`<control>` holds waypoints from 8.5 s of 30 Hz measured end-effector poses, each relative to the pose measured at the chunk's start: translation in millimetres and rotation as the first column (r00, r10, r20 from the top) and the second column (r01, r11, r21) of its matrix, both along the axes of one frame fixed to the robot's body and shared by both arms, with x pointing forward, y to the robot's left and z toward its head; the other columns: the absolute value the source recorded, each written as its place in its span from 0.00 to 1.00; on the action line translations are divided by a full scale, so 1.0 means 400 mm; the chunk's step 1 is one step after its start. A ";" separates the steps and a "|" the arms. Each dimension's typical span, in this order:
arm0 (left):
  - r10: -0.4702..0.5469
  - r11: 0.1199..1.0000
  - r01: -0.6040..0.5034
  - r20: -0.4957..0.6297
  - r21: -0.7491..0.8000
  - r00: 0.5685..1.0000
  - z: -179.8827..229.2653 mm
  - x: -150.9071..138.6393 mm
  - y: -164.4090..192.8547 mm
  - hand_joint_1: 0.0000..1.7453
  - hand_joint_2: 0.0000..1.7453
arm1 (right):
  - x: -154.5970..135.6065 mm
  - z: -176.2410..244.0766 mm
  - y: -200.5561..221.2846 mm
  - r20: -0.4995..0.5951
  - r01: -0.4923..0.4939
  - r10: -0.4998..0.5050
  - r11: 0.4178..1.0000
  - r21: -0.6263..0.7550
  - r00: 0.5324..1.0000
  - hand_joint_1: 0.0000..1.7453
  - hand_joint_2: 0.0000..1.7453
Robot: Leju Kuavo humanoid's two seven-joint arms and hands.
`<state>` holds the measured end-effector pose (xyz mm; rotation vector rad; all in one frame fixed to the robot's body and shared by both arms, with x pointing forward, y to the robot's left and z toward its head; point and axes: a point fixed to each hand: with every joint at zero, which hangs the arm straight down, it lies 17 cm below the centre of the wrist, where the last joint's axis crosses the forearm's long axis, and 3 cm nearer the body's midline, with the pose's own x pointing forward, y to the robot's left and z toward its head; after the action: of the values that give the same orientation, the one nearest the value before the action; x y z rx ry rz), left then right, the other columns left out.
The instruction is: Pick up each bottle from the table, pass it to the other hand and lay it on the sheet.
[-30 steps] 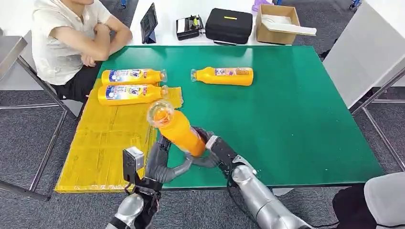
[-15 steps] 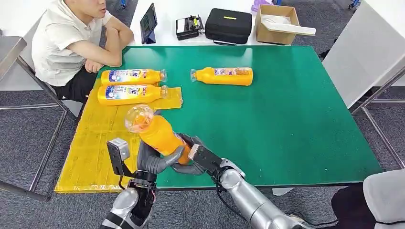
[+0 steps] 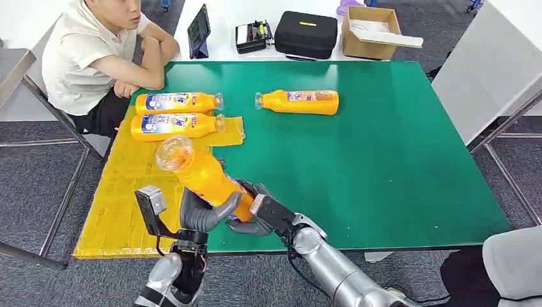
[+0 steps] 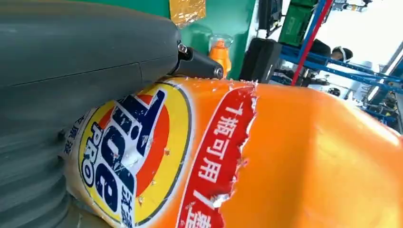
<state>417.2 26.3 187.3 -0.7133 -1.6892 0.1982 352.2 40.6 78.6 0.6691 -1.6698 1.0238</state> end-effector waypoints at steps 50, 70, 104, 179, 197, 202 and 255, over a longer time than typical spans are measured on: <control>-0.035 -0.161 -0.530 0.532 0.833 0.846 -0.212 0.223 0.327 0.99 1.00 | 0.248 0.134 -0.465 0.495 0.824 -0.778 0.533 0.191 0.388 0.00 1.00; -0.087 -0.200 -0.154 0.139 0.968 0.986 -0.405 0.291 0.362 0.00 1.00 | 0.237 0.145 -0.446 0.450 0.801 -0.793 0.549 0.237 0.410 0.00 1.00; -0.369 0.185 -0.180 0.238 0.966 0.899 -0.315 0.143 0.157 0.00 1.00 | 0.419 0.148 -0.566 0.675 0.826 -0.622 0.563 0.035 0.396 0.00 1.00; -0.393 0.706 -0.129 0.537 0.696 0.747 0.024 -0.122 -0.127 0.00 1.00 | 0.461 -0.240 -0.792 0.495 0.558 -0.309 0.163 -0.814 0.812 1.00 1.00; -0.303 0.838 0.033 0.414 0.545 0.858 0.029 -0.099 -0.112 0.00 1.00 | 0.385 -0.253 -0.729 0.046 0.379 -0.483 0.622 -0.686 0.874 1.00 1.00; -0.139 0.941 0.048 0.254 0.334 0.957 0.042 -0.041 -0.053 0.00 1.00 | 0.370 -0.200 -0.685 -0.094 0.446 -0.528 0.788 -0.424 0.844 1.00 1.00; -0.015 0.991 0.013 0.013 0.130 1.000 -0.023 0.044 -0.013 0.00 1.00 | 0.023 0.113 0.043 0.114 -0.023 0.022 1.000 0.005 0.993 1.00 1.00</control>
<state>434.7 21.1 178.0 -0.6305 -1.6931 0.0726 361.3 57.7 123.9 0.6449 -1.7682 1.0905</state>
